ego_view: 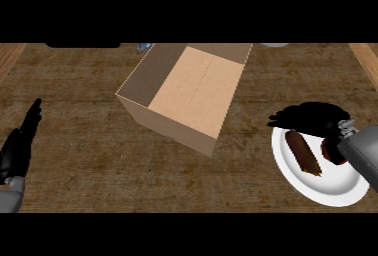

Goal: Pick the sweet potato from the plate and place it in the cardboard box

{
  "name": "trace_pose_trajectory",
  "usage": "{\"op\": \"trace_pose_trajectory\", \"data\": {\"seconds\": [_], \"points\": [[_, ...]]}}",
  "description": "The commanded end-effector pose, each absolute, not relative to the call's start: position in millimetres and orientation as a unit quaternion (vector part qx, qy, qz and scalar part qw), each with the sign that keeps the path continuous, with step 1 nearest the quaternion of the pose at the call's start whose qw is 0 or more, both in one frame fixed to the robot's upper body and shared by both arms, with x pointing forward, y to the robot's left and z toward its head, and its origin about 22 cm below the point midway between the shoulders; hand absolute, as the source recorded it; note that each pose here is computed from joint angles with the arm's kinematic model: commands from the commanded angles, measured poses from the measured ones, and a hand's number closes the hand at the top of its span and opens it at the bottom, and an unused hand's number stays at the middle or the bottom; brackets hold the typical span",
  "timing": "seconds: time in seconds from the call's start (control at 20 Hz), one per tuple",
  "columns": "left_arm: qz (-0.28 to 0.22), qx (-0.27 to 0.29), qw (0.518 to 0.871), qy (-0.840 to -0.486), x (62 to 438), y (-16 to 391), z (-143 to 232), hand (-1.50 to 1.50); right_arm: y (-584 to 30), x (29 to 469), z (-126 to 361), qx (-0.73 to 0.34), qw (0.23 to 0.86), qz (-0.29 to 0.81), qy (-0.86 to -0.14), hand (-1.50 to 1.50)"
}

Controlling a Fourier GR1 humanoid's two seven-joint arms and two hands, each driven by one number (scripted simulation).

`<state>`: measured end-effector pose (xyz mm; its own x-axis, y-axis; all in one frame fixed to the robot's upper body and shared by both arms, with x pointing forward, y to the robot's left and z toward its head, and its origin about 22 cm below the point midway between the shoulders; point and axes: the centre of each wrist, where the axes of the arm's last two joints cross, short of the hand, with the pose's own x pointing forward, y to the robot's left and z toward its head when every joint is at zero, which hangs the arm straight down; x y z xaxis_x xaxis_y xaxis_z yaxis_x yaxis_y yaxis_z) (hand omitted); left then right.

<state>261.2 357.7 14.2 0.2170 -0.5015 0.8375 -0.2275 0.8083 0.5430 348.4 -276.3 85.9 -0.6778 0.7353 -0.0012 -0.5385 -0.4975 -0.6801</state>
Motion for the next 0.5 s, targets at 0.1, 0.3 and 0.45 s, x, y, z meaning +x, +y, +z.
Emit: {"op": "trace_pose_trajectory", "data": {"seconds": [0.1, 0.3, 0.45], "points": [[-0.093, 0.295, 0.726, -0.614, 248.0, 374.1, 8.4, 0.00, -272.3, 329.2, 89.8, -0.090, 0.373, 0.860, -0.336, -1.50], [-0.097, 0.288, 0.722, -0.622, 280.4, 353.2, 11.5, 0.00, -242.7, 330.2, 88.5, -0.084, 0.354, 0.866, -0.344, -1.50], [-0.099, 0.290, 0.723, -0.619, 260.5, 361.3, 29.0, 0.00, -251.7, 320.6, 85.4, -0.105, 0.368, 0.865, -0.326, -1.50]]}}
